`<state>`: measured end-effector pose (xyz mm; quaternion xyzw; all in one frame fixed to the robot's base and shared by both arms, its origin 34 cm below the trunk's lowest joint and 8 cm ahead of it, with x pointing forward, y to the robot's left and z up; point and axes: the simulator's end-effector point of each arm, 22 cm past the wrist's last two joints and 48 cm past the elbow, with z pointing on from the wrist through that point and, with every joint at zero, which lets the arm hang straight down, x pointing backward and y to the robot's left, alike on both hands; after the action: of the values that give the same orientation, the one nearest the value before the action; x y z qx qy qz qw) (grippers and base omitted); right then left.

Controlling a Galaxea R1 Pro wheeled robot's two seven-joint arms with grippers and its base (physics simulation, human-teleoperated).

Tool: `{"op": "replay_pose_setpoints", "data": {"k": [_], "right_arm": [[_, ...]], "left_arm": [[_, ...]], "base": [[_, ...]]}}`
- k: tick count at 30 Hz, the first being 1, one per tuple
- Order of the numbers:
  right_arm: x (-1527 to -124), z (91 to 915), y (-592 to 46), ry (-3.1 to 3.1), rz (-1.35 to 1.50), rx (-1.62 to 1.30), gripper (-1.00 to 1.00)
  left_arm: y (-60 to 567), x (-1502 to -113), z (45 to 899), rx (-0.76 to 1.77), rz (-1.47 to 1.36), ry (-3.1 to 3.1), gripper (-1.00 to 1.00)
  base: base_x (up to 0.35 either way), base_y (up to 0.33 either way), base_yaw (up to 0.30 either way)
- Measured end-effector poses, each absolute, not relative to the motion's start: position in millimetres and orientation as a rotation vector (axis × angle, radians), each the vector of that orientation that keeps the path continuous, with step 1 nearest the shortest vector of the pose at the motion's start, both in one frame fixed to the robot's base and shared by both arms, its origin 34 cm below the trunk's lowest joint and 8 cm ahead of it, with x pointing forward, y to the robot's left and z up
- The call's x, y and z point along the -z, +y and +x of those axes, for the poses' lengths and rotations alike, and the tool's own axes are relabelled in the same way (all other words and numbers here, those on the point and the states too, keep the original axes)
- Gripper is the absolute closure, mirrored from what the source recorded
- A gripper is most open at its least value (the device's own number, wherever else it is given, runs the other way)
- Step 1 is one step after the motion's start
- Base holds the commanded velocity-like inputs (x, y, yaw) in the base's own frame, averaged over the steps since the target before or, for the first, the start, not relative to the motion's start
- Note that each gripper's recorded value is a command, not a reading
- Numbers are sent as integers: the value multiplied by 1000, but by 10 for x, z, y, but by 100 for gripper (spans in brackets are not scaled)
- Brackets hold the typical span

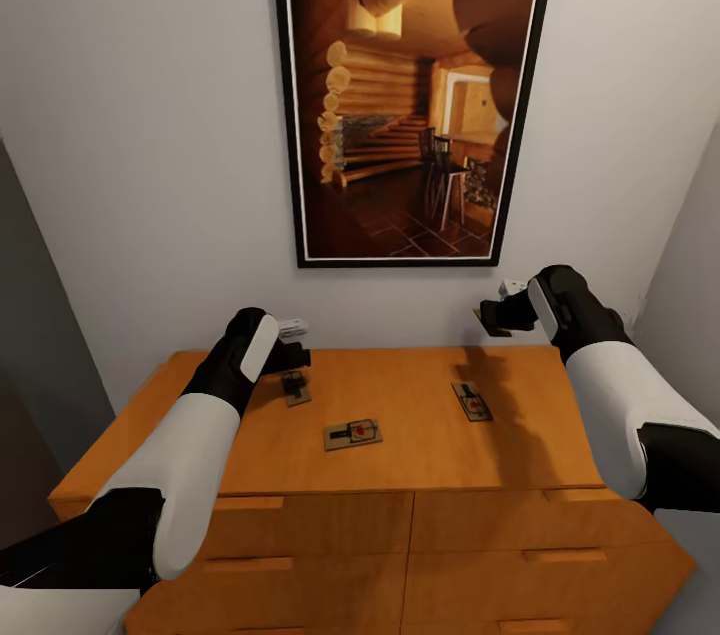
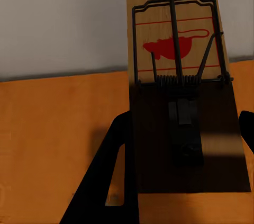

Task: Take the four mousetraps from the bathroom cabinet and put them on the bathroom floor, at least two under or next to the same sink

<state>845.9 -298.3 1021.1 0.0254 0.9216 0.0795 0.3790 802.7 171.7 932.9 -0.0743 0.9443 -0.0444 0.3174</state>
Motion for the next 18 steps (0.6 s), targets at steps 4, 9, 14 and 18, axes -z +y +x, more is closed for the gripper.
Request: {"op": "replay_pose_setpoints", "data": {"k": [4,9,14,18], "right_arm": [[-10227,8457,-2984,2353,65,-203,100],[-10226,8454,-2980,2353,65,-206,100],[-10205,8446,-2972,2355,64,-211,100],[-10186,8439,-2966,2356,63,-215,100]], "left_arm": [[1717,-9341,8025,115,-195,2483,-100],[1728,-9345,8026,112,-195,2482,-100],[1732,-9345,8026,110,-195,2482,-100],[1732,-9346,8027,110,-195,2482,-100]], "base": [[0,0,165],[0,0,42],[0,0,7],[0,0,1]]}}
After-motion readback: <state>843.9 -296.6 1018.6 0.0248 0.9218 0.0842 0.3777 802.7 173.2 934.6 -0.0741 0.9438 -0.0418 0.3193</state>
